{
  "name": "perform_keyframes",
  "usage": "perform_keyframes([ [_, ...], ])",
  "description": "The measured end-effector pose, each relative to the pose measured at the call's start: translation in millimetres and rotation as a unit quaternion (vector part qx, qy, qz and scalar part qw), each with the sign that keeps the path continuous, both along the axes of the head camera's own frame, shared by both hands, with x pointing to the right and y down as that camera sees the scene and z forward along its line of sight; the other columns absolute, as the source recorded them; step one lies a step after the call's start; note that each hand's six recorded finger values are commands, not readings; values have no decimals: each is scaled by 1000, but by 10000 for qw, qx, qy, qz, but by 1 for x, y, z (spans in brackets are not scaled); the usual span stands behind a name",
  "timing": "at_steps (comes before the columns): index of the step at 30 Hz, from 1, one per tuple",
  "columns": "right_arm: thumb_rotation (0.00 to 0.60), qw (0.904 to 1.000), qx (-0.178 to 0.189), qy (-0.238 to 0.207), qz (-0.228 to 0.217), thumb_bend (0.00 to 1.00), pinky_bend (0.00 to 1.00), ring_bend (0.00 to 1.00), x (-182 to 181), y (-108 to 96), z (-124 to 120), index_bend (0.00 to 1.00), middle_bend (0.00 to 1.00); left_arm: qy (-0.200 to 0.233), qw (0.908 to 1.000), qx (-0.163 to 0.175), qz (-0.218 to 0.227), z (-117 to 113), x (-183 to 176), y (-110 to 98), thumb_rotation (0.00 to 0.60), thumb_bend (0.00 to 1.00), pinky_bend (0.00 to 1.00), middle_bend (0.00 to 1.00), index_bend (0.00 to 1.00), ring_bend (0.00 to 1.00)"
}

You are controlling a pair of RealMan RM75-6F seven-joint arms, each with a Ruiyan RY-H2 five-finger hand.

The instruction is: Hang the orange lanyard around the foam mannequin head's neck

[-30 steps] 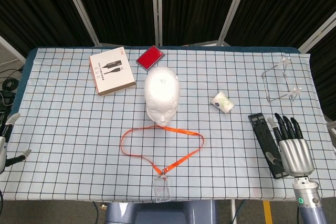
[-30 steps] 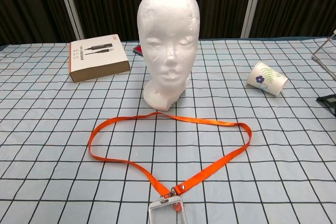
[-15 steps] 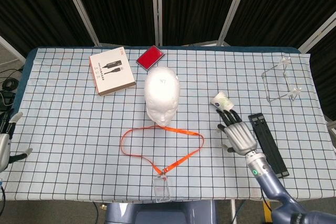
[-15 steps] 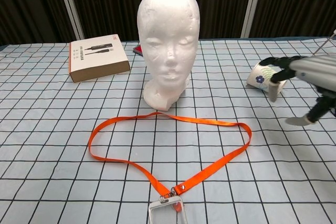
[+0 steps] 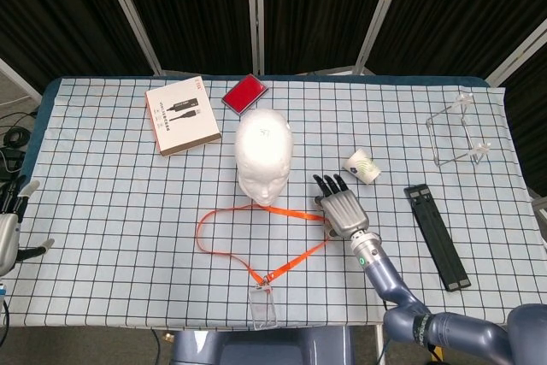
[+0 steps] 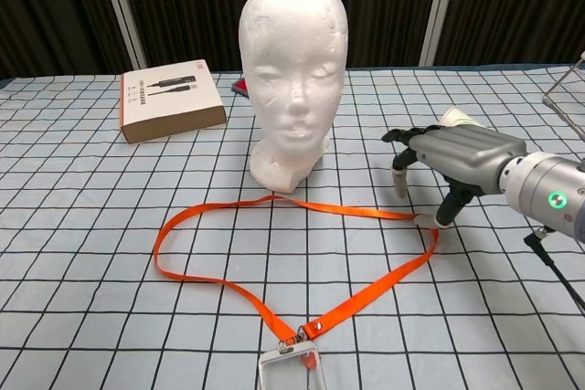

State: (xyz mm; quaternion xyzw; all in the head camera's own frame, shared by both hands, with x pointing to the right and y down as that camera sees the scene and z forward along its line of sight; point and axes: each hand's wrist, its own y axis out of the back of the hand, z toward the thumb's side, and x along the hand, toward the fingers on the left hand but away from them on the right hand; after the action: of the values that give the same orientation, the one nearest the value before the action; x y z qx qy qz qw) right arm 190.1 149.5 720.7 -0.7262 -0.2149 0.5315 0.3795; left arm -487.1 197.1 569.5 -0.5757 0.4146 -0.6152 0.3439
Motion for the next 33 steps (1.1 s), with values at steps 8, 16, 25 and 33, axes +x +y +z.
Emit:
perform_keyframes([
  [8, 600, 10000, -35, 61, -7, 222, 0, 0, -5, 2, 5, 489, 0, -1, 10000, 27, -4, -1, 0, 0, 600, 25, 0, 0, 0, 0],
  [16, 600, 9997, 43, 233, -86, 257, 0, 0, 1, 3, 10, 503, 0, 8, 10000, 41, 12, -2, 1, 0, 600, 25, 0, 0, 0, 0],
  [25, 600, 9997, 31, 228, -69, 331, 0, 0, 5, 5, 13, 535, 0, 8, 10000, 46, 13, -2, 1, 0, 600, 25, 0, 0, 0, 0],
  [33, 600, 9997, 19, 234, -56, 383, 0, 0, 8, 6, 16, 597, 0, 12, 10000, 31, 15, -1, 1, 0, 600, 24, 0, 0, 0, 0],
])
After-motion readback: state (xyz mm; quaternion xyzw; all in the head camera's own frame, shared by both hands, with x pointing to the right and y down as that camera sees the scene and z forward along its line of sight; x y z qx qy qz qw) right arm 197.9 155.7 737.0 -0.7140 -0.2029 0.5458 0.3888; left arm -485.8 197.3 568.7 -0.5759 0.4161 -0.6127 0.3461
